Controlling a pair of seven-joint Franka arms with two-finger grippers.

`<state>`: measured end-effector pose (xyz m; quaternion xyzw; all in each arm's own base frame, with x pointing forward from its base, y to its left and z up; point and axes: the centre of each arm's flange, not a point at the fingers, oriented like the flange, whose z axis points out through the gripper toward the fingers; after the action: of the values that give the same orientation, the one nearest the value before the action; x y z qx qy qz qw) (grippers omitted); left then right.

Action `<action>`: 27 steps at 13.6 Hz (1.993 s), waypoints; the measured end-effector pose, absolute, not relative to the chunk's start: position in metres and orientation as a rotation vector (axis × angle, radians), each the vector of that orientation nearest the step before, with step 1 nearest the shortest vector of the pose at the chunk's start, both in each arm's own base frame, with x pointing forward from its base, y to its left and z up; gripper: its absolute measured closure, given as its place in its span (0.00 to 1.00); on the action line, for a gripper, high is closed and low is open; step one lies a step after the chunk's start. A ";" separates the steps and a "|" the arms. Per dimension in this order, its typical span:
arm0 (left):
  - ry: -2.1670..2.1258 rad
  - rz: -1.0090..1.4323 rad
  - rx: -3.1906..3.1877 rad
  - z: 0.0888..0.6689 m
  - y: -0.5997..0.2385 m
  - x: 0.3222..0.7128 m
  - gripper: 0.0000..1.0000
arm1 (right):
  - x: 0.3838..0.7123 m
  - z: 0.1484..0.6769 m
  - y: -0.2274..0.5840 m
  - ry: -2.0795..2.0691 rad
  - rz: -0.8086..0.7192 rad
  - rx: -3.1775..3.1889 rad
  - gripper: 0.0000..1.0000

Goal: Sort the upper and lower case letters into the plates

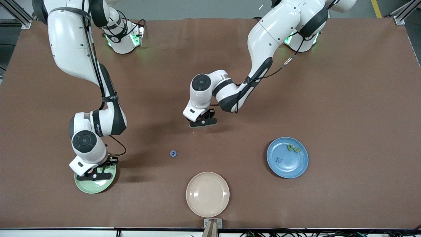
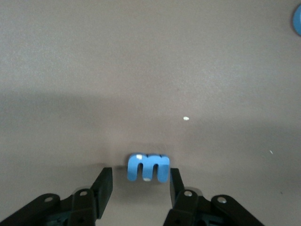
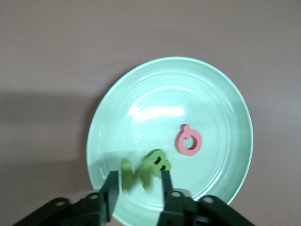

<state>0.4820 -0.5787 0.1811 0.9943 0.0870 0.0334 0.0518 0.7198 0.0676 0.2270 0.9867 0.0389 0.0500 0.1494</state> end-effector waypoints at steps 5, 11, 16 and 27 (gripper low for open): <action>0.265 0.113 3.026 0.173 -0.582 0.485 0.44 | 0.717 0.222 0.106 -0.016 0.161 2.984 0.23; 0.254 0.119 3.038 0.175 -0.584 0.483 0.60 | 0.681 0.224 0.255 -0.316 0.160 3.136 0.23; 0.411 0.093 3.143 0.200 -0.534 0.532 0.60 | 0.660 0.207 0.315 -0.335 0.231 3.156 0.24; 0.629 0.019 3.321 0.239 -0.204 0.679 0.60 | 0.644 0.176 0.339 -0.309 0.245 3.150 0.30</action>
<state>0.6790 -0.2041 0.2391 0.9755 0.1848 0.0055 -0.1192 0.6437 0.3393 0.1757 0.9921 -0.0973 0.0772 -0.0163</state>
